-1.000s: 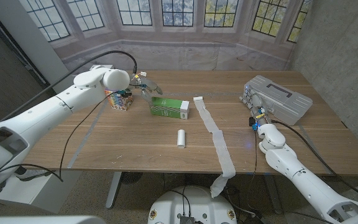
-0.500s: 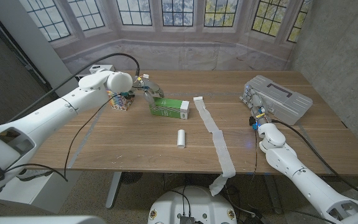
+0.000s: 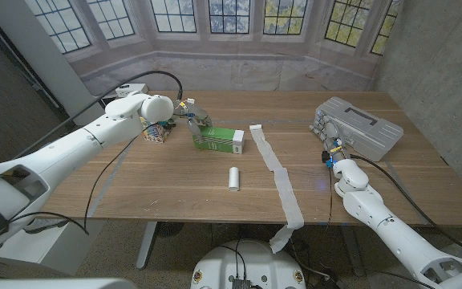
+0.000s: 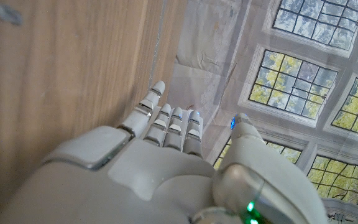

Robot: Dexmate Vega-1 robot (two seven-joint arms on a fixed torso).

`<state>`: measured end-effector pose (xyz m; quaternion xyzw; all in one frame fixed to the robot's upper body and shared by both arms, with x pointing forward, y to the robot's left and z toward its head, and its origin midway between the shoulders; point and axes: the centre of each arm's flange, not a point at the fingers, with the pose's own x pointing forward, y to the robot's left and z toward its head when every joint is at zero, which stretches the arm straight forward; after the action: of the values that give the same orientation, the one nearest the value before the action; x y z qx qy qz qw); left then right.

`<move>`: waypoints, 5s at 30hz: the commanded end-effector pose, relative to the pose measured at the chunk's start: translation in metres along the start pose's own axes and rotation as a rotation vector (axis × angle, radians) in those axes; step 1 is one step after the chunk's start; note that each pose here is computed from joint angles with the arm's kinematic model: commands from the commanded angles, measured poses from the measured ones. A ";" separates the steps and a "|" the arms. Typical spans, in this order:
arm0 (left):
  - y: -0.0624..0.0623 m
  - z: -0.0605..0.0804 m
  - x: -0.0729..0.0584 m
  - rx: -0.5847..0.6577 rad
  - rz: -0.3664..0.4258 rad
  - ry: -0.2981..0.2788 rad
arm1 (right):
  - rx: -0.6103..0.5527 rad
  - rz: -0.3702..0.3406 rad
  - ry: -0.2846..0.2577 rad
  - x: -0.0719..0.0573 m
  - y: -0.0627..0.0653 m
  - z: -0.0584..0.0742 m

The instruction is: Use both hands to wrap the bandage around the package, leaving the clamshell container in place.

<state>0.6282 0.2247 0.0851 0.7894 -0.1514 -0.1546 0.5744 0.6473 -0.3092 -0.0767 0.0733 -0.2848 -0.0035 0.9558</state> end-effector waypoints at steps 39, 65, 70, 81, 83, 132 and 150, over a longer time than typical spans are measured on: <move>-0.005 0.019 -0.016 0.044 0.107 0.020 | -0.093 0.128 -0.001 0.016 0.022 0.027; -0.019 0.028 -0.036 -0.006 0.138 0.044 | -0.319 0.287 0.033 0.033 0.065 0.055; -0.022 0.028 -0.037 -0.014 0.140 0.042 | -0.366 0.327 0.046 0.039 0.077 0.060; -0.023 0.030 -0.037 -0.027 0.142 0.043 | -0.543 0.396 0.060 0.050 0.102 0.071; -0.024 0.030 -0.037 -0.028 0.140 0.044 | -0.570 0.396 0.057 0.052 0.108 0.073; -0.033 0.028 -0.044 -0.060 0.100 0.052 | -1.261 0.524 -0.120 0.077 0.201 0.106; -0.035 0.030 -0.048 -0.061 0.086 0.054 | -1.510 0.584 -0.182 0.086 0.224 0.098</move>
<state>0.5768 0.2287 0.0482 0.7682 -0.1684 -0.1109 0.6077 0.6512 -0.1212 0.0822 -0.6115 -0.2892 0.0537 0.7345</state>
